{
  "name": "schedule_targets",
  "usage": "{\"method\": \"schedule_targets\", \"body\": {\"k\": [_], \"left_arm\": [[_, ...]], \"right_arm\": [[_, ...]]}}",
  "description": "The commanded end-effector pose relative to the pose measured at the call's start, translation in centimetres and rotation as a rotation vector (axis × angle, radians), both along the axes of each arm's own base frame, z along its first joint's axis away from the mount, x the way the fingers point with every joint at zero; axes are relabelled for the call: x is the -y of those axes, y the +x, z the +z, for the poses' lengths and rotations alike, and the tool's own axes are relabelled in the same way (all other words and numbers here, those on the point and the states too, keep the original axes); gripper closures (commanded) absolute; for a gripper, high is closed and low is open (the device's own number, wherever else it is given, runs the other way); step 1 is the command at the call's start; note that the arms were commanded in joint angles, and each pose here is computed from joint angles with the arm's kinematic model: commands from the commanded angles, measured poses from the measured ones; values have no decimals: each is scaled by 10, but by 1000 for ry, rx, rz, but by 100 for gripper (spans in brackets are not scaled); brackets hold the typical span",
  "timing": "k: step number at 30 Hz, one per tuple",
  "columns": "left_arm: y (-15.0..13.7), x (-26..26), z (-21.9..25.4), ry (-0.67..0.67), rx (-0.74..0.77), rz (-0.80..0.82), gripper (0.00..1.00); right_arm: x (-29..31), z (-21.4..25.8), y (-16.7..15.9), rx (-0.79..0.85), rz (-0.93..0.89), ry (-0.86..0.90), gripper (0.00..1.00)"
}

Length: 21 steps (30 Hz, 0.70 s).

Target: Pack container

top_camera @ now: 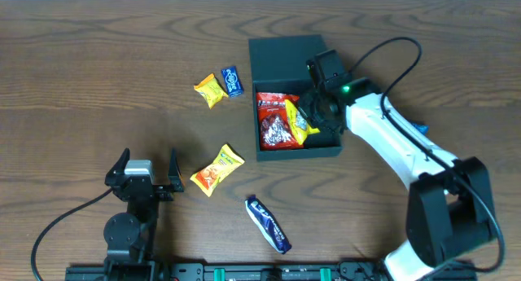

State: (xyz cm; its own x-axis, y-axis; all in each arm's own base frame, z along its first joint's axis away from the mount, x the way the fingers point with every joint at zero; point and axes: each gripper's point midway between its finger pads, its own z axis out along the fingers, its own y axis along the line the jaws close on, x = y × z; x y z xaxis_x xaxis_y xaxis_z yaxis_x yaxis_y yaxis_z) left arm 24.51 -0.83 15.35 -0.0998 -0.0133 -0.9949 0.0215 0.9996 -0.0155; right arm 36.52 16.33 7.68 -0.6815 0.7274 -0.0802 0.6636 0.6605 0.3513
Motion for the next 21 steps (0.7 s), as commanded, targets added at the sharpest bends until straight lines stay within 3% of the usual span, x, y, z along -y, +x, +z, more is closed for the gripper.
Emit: {"method": "schedule_targets", "body": {"k": [1,14,16,21], "left_arm": [[-2,-3,-19,-6,-63,15,5],[-2,-3,-19,-6,-63,15,5],[-2,-3,-19,-6,-63,15,5],[-2,-3,-19,-6,-63,15,5]], "right_arm": [[-1,24,0,118,222,-99,98],[-15,35,-11,288,1050,-393,98],[-12,32,-15,280,1136,-427,98],[15,21,-6,206,1138,-592,98]]}}
